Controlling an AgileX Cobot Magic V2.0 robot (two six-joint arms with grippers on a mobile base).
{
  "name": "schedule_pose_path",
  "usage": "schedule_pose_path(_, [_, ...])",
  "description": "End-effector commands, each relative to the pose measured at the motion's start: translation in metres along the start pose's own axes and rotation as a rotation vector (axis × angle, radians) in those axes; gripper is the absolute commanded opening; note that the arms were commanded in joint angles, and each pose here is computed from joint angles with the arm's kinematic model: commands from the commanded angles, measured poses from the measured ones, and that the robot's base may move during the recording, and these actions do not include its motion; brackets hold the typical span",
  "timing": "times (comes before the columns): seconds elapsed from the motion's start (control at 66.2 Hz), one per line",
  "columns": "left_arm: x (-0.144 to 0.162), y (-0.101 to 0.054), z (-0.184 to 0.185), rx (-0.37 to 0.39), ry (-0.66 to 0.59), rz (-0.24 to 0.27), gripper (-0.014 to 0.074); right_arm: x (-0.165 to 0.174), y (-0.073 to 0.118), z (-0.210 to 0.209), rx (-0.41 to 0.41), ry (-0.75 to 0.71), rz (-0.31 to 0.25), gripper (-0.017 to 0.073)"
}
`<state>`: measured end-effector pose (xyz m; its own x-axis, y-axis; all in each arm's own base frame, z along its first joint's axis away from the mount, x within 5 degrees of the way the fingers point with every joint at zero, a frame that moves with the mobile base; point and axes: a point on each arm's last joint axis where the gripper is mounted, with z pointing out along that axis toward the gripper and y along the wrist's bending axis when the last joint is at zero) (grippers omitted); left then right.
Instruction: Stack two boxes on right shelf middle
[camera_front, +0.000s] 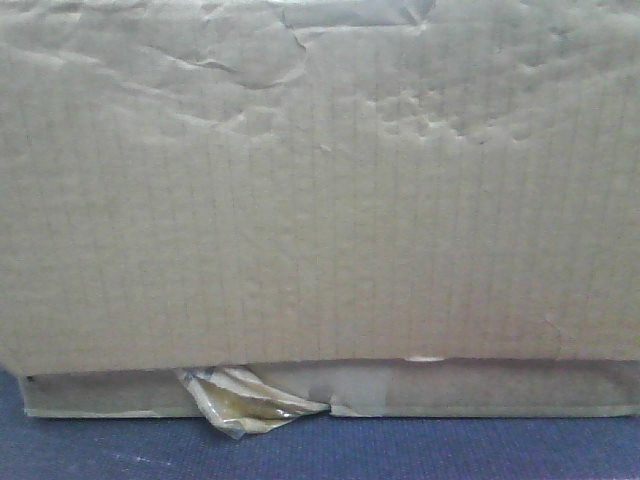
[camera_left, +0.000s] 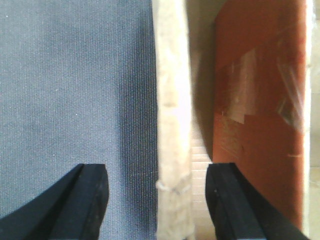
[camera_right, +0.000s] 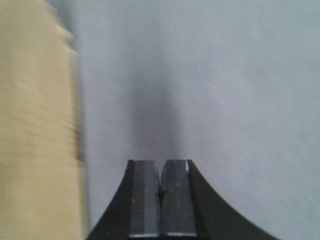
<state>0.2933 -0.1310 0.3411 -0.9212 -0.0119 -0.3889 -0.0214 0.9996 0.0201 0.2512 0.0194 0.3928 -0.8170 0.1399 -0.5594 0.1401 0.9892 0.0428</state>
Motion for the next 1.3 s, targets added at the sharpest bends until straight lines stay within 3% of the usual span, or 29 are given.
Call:
schedule_pose_path(0.0, [-0.001, 0.002, 0.0, -0.002, -0.003, -0.002, 0.0338, -0.009, 0.016, -0.011, -0.004, -0.01, -0.005, -0.0154])
schedule_pose_path(0.106, [-0.001, 0.002, 0.0, -0.002, -0.003, -0.002, 0.0338, -0.019, 0.032, -0.02, -0.043, -0.037, -0.01, -0.0154])
schedule_pose_path(0.302, [-0.001, 0.002, 0.0, -0.002, -0.003, -0.002, 0.0338, -0.023, 0.055, -0.008, -0.059, -0.013, -0.077, -0.0116])
schedule_pose_path(0.377, [-0.001, 0.002, 0.0, -0.002, -0.003, -0.002, 0.0338, -0.023, 0.059, 0.001, -0.054, 0.009, -0.085, -0.0041])
schedule_pose_path(0.513, [-0.001, 0.002, 0.0, -0.002, -0.003, -0.002, 0.0338, -0.024, 0.064, 0.017, -0.044, 0.051, -0.091, 0.0196])
schedule_pose_path(0.604, [-0.001, 0.002, 0.0, -0.002, -0.003, -0.002, 0.0338, -0.023, 0.066, 0.026, -0.04, 0.077, -0.093, 0.0272])
schedule_pose_path(0.906, [-0.001, 0.002, 0.0, -0.002, -0.003, -0.002, 0.0338, 0.001, 0.071, 0.053, -0.071, 0.224, -0.077, 0.0276])
schedule_pose_path(1.283, [-0.001, 0.002, 0.0, -0.002, -0.003, 0.0, 0.0338, 0.002, 0.072, 0.054, -0.072, 0.231, -0.08, 0.0276])
